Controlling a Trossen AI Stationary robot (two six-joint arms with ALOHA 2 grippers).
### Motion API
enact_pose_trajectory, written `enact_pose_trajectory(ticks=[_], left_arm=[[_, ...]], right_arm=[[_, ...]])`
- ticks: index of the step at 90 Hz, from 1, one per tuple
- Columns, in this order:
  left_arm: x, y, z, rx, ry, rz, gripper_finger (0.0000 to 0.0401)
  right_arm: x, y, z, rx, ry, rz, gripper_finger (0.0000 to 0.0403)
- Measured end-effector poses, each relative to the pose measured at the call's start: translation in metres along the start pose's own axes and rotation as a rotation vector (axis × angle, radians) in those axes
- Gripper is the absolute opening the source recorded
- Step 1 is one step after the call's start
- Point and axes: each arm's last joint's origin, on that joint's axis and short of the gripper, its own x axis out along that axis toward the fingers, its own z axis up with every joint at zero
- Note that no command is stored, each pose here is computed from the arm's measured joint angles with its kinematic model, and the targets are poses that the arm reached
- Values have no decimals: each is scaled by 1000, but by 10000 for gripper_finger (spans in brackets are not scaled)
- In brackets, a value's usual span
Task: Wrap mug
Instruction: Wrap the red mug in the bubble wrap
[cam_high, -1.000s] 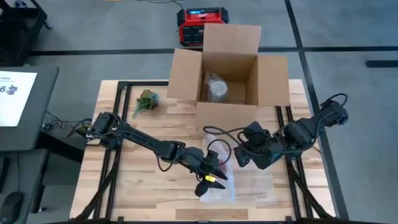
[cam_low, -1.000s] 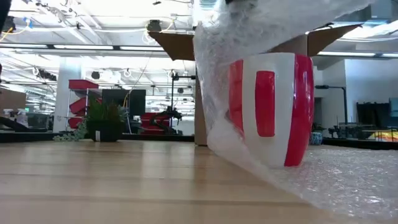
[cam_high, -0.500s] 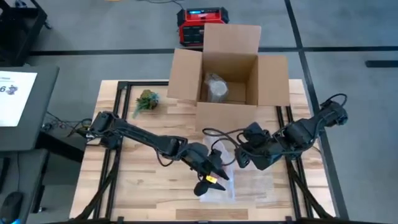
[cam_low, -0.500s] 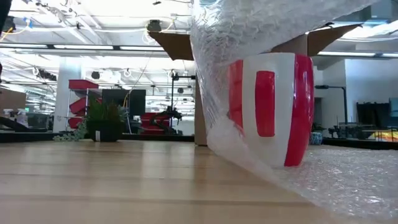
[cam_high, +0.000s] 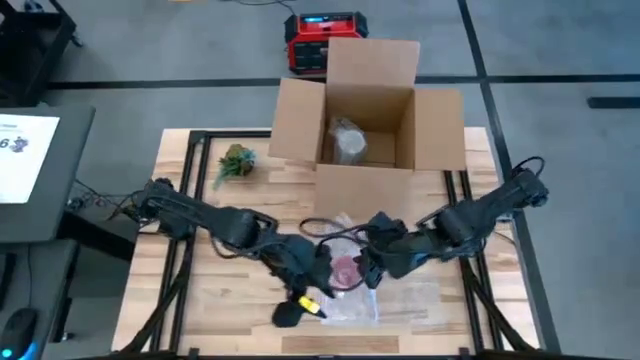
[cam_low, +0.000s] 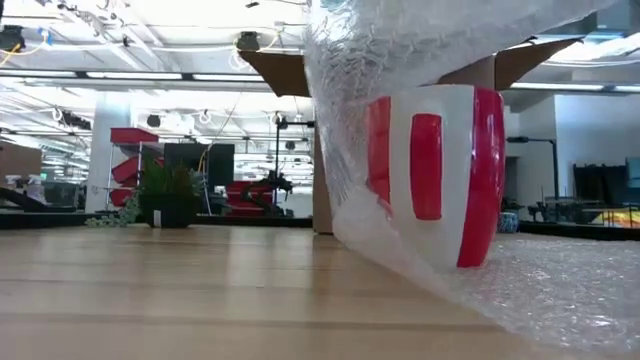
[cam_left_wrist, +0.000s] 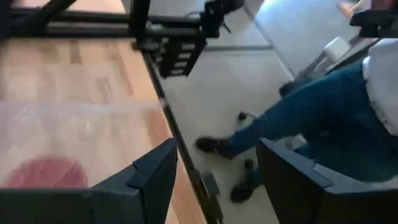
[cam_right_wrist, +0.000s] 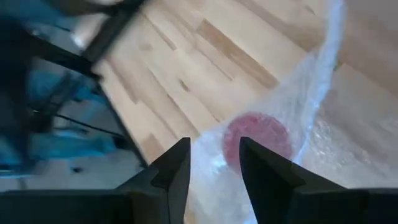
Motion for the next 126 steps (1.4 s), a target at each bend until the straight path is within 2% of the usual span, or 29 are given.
enact_pose_trajectory(ticks=[17,33,44,54,61,76,89,97,106,126], left_arm=[[-36,-18,-7,-27,0,159,201],[-60,-26,-18,-75,2,319,201],[-72,-28,-25,-102,19,413,201],[-81,-30,-31,-136,36,469,201],[-85,-30,-35,-165,55,489,201],[-86,-36,-44,-200,109,502,201],[-81,-40,-51,-207,131,508,201],[-77,-42,-54,-205,139,510,201],[-76,-44,-56,-197,147,509,201],[-75,-45,-56,-181,148,504,201]], right_arm=[[40,-12,-13,0,153,-255,118],[67,-28,-45,-114,353,-577,116],[86,-37,-62,-151,425,-657,114],[82,-44,-67,-147,442,-740,112],[66,-42,-64,-120,420,-680,112],[15,-39,-53,29,331,-501,112],[-4,-38,-64,148,253,-346,115],[0,-47,-80,216,236,-283,130],[15,-72,-102,308,223,-266,161],[56,-113,-129,454,68,19,243]])
